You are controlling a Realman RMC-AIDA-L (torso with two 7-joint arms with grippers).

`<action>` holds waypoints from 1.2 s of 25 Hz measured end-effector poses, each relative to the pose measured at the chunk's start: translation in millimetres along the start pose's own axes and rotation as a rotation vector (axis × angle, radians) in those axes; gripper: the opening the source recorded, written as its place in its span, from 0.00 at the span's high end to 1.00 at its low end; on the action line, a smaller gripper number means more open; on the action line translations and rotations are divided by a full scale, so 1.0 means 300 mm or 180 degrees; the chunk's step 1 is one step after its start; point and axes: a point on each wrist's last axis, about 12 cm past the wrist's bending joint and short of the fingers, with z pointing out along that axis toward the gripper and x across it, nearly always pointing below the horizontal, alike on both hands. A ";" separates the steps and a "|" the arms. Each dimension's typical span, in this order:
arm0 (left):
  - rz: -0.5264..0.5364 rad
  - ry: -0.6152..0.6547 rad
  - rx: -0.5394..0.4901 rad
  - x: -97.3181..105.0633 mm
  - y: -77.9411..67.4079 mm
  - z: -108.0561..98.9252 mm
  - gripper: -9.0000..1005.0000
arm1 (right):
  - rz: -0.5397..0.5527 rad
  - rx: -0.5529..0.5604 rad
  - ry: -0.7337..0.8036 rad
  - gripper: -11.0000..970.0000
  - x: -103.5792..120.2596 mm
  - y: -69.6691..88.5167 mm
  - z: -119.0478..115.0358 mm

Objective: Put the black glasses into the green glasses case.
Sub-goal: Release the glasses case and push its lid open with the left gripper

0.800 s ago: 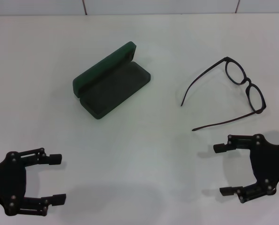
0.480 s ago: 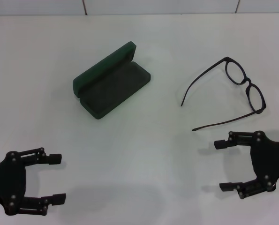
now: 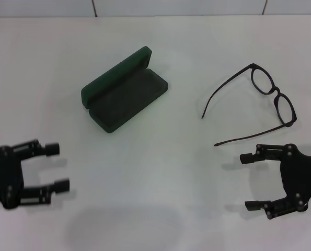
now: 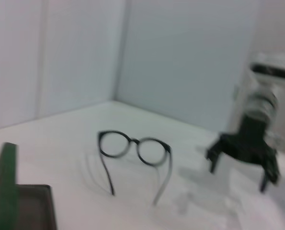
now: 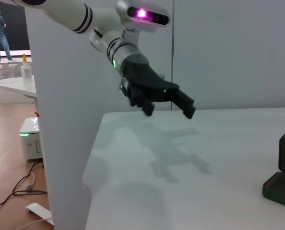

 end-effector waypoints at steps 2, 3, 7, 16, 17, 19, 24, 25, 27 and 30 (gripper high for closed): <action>-0.0192 -0.0087 -0.0074 -0.013 0.011 0.000 0.13 | 0.0001 0.0013 -0.0006 0.09 0.000 -0.001 -0.002; -0.0290 -0.0123 -0.0098 -0.020 0.018 0.000 0.13 | 0.0002 0.0016 -0.0006 0.09 0.000 -0.001 -0.002; -0.0667 -0.0238 -0.0103 -0.059 0.044 0.013 0.13 | 0.0003 0.0016 -0.0007 0.09 0.000 0.000 -0.002; -0.1468 -0.0318 -0.0211 -0.153 0.141 0.051 0.14 | 0.0011 0.0010 -0.0026 0.09 0.000 0.003 -0.001; -0.1514 -0.0321 -0.0240 -0.163 0.152 0.051 0.14 | 0.0012 0.0008 -0.0029 0.09 0.000 0.004 -0.001; -0.1537 -0.0304 -0.0247 -0.177 0.163 0.050 0.14 | 0.0016 -0.0004 -0.0041 0.09 0.000 0.007 -0.002; -0.1565 0.0025 -0.0405 -0.259 0.231 0.070 0.14 | 0.0021 0.0003 -0.0045 0.09 0.003 0.014 -0.005; -0.1535 0.0089 -0.0470 -0.272 0.243 0.074 0.14 | 0.0016 0.0005 -0.0047 0.09 0.003 0.014 -0.006; -0.1419 0.0246 -0.0601 -0.307 0.271 0.091 0.14 | 0.0011 0.0007 -0.0049 0.09 0.002 0.014 -0.006; -0.1260 0.0459 -0.0720 -0.353 0.306 0.128 0.14 | 0.0012 0.0008 -0.0052 0.09 0.002 0.014 -0.006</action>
